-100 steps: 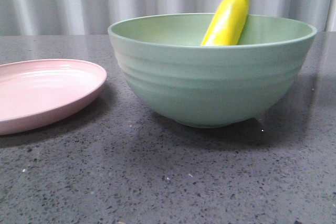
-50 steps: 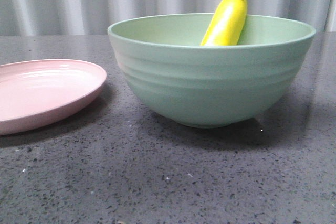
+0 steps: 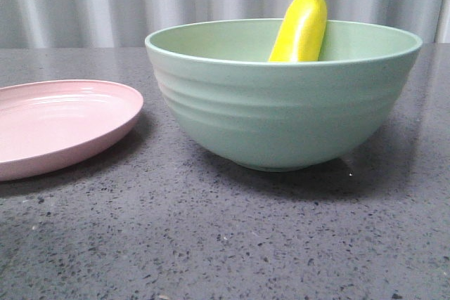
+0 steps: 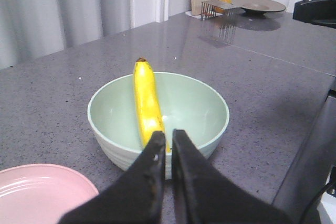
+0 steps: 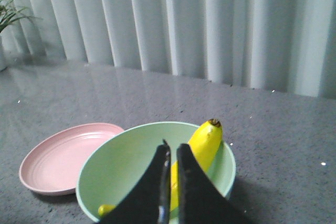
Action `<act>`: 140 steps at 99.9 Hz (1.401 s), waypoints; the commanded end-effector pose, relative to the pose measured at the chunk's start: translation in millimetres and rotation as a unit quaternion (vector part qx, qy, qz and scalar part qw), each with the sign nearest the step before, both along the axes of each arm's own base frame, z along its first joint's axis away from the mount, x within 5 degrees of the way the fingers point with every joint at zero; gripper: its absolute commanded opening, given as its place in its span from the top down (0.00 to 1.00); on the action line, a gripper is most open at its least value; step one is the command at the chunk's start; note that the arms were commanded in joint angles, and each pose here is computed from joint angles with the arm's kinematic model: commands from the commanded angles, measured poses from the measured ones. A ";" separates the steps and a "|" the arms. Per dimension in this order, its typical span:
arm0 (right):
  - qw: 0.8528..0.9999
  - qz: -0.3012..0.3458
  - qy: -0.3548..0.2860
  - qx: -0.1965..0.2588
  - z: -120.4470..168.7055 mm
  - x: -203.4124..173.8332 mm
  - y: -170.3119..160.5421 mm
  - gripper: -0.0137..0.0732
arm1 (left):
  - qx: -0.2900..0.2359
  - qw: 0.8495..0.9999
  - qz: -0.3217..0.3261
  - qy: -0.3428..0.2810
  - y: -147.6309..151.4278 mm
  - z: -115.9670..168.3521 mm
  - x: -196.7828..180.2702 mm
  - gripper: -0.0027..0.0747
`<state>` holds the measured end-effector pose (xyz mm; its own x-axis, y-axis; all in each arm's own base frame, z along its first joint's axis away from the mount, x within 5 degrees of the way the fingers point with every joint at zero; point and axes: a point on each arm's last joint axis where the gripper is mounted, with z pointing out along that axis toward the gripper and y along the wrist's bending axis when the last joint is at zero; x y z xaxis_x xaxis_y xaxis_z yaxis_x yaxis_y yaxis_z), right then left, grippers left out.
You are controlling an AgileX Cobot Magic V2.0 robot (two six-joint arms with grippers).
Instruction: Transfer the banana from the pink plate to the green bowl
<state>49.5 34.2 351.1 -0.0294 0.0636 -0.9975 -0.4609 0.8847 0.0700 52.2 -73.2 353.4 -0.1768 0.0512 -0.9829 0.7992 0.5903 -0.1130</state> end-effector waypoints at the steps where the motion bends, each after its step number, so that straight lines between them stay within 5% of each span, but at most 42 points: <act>1: 0.997 -0.041 -0.064 0.034 -3.4 -7.1 -9.4 0.92 | -0.053 0.997 0.011 -0.053 9.9 -4.6 -5.3 0.99; 23: 0.995 -0.051 -0.082 0.038 -41.4 -19.7 -14.5 0.92 | -0.088 0.992 0.020 -0.083 29.0 -50.4 -19.0 0.99; 92: 0.998 -0.045 -0.028 0.020 -76.9 -10.1 -10.9 0.92 | -0.013 0.998 0.028 -0.048 23.2 -132.4 -11.9 0.99; 118: 0.998 -0.045 -0.028 0.020 -76.9 -10.1 -10.9 0.92 | -0.051 0.984 0.124 -0.121 30.9 -138.9 -1.6 0.99; 140: 0.998 -0.045 -0.028 0.020 -76.9 -10.1 -10.9 0.92 | -0.060 0.952 0.255 -0.157 46.5 -131.7 6.3 0.99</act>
